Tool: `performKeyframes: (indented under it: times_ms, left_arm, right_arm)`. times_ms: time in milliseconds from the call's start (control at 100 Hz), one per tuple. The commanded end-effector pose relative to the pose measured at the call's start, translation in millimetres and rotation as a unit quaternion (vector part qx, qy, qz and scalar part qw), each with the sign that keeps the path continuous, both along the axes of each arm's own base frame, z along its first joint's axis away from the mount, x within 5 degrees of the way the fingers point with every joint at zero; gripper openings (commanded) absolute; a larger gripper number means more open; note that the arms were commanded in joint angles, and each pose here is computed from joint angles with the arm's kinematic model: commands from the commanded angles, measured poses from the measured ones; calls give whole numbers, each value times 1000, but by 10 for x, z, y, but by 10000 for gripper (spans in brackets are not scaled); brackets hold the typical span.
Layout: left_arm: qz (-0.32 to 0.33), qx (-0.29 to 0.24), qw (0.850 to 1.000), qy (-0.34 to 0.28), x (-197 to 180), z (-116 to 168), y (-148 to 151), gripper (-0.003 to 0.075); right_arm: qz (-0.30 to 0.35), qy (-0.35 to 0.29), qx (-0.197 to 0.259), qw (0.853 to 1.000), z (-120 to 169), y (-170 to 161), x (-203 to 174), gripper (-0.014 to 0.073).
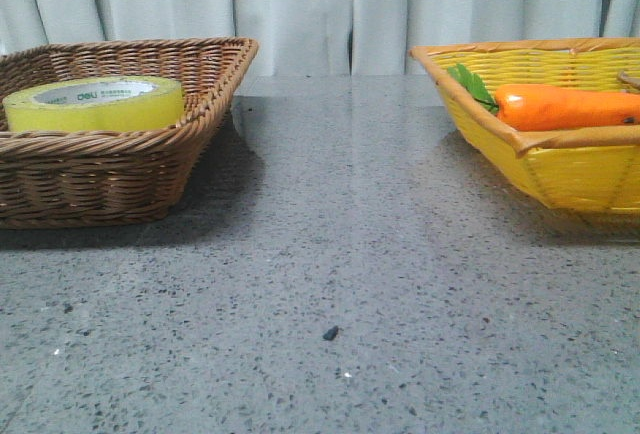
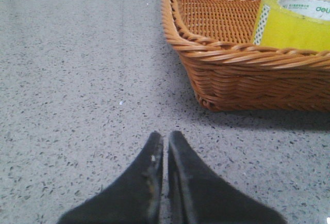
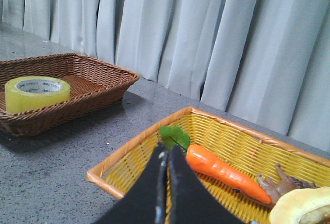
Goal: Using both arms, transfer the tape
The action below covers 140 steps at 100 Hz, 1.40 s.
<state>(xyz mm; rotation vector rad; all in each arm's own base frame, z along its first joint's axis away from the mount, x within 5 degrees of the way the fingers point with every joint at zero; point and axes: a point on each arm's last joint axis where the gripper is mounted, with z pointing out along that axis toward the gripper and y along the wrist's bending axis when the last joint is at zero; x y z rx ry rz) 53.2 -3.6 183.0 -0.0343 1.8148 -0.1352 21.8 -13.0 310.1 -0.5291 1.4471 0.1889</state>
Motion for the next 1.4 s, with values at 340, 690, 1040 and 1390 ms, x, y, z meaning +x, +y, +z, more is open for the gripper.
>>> performKeyframes:
  times_ms: [340,690,1040,1390]
  left_arm:
    - [1,-10,999,-32,-6,16,-2,-21]
    - [1,-10,999,-32,-6,16,-2,-21]
    - [1,-10,999,-32,-6,16,-2,-21]
    - [1,-10,999,-32,-6,16,-2,-21]
  right_arm:
    - [5,-50,14,999,130,-26,-52,-74]
    - [-2,-56,5,998,132,-36,-47,-74]
    - [-2,-80,-31,996,-102,103,56,-74]
    - [-43,-115,139,983,-510,295,182,-74]
